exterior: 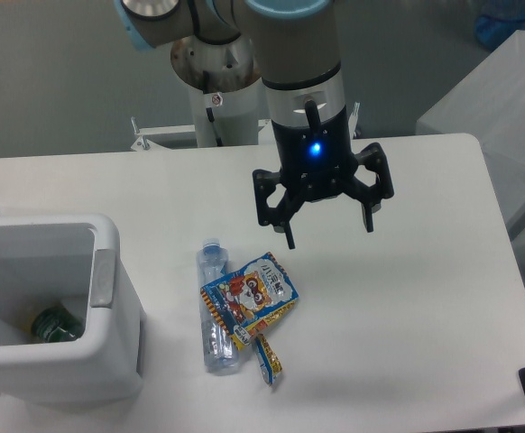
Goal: Place the trash in the trash can
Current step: 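Move the open gripper down over the colourful snack wrapper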
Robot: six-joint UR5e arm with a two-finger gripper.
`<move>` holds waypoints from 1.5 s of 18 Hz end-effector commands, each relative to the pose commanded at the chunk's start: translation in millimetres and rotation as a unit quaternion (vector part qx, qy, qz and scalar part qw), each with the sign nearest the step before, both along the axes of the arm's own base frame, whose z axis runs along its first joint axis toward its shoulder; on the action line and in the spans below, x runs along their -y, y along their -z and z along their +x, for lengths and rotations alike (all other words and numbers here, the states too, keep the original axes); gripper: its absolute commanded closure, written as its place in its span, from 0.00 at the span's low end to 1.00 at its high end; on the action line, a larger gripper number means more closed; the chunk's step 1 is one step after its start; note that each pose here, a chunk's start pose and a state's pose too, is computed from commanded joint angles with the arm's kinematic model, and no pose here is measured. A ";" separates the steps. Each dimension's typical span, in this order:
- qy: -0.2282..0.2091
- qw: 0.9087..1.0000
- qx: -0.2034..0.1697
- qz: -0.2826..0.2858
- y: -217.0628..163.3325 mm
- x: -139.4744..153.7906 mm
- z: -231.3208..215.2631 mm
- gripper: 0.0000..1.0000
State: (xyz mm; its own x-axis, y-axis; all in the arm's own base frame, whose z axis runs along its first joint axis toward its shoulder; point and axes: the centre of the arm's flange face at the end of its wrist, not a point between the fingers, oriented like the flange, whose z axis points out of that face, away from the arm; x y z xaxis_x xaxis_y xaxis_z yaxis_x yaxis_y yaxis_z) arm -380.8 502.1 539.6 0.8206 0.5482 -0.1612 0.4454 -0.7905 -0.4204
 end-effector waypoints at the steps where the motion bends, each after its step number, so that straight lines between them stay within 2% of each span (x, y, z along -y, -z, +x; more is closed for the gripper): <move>1: 0.000 1.000 0.001 -0.002 1.0 -0.4 0.8 0.00; 8: 0.004 1.000 0.010 -0.004 14.7 -2.3 4.3 0.00; 12: -0.002 1.000 0.020 -0.011 38.8 -5.8 -0.2 0.00; 16: -0.002 1.000 -0.008 0.013 55.3 -8.1 -1.6 0.00; 19: -0.009 1.000 -0.004 0.012 65.0 -10.5 -6.3 0.00; 21: -0.031 0.999 0.005 0.023 70.7 -13.3 -9.9 0.00; 24: -0.088 0.993 -0.009 0.079 78.7 -23.3 -23.5 0.00; 27: -0.092 0.993 -0.006 0.077 90.7 -28.9 -31.3 0.00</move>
State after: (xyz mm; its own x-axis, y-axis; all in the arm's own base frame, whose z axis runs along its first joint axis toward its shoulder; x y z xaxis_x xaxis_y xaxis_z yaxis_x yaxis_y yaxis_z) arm -412.1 531.0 448.9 0.7036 0.7069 -0.0727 0.5703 -0.6228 -0.5357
